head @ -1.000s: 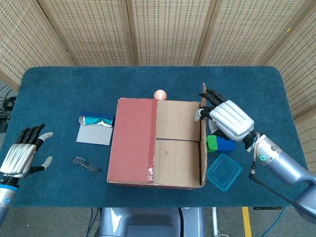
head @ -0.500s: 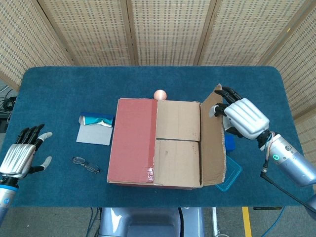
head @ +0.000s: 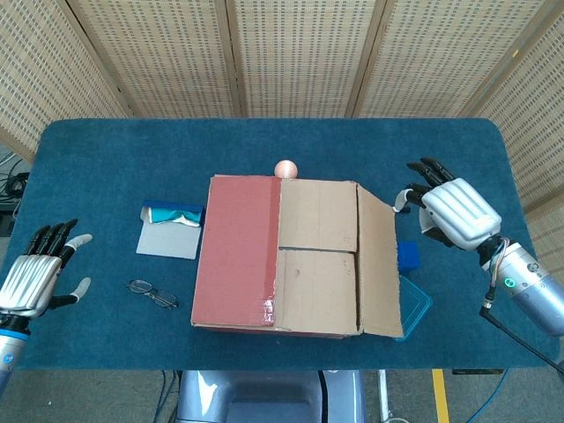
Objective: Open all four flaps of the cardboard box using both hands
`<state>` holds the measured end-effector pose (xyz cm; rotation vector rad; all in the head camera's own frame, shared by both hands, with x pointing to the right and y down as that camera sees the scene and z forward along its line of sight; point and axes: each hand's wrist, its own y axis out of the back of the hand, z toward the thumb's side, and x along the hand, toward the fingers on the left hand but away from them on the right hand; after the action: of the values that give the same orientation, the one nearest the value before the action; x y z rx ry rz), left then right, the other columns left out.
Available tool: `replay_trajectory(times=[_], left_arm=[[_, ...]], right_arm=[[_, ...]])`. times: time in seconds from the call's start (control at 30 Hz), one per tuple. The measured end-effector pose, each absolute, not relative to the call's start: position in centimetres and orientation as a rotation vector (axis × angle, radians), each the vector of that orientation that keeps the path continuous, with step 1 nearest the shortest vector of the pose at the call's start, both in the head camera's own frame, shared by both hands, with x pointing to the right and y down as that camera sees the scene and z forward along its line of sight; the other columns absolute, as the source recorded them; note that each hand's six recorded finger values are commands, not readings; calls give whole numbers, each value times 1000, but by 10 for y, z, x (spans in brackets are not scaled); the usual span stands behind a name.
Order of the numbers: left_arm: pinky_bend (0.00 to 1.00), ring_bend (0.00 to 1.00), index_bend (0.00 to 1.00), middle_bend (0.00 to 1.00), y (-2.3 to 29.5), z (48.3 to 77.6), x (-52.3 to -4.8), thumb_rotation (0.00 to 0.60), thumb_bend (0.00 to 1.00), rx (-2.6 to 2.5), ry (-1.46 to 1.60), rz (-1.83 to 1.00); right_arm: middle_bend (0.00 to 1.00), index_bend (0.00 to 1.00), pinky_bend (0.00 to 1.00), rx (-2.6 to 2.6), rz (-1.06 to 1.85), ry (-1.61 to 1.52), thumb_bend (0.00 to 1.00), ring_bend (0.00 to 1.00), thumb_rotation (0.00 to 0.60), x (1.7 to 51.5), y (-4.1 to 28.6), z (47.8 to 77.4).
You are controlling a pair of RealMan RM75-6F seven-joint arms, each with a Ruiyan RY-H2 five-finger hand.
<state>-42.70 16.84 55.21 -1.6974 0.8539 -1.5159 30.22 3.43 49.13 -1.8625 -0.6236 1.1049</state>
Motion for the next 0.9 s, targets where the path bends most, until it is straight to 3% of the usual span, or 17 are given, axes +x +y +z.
replay_trajectory(times=[0.1,0.37,0.5,0.6,0.77,0.9], left_arm=[[0,0,179,0,166,550,-424,514,349,-1703,847,-1494],[0,0,179,0,155,542,-409,514,136,-1767,802,-1399],[0,0,179,0,148,540,-399,514,69,-1838,784,-1349],[0,0,179,0,141,539,-388,513,17,-1895,751,-1300],[0,0,179,0,123,535,-363,514,0,-1941,675,-1196],[0,0,179,0,112,532,-347,515,0,-1955,624,-1134]], right_arm=[[258,334,0,-1862,1105,-651,999,17,600,306,39,495],[82,140,0,-1775,1129,-695,939,0,600,319,50,504],[44,98,0,-1711,1174,-733,893,0,600,330,63,513],[25,75,0,-1690,1212,-768,784,0,600,339,74,518],[5,54,0,-1659,1259,-815,506,0,600,353,89,521],[0,46,0,-1642,1281,-840,440,0,600,361,98,523]])
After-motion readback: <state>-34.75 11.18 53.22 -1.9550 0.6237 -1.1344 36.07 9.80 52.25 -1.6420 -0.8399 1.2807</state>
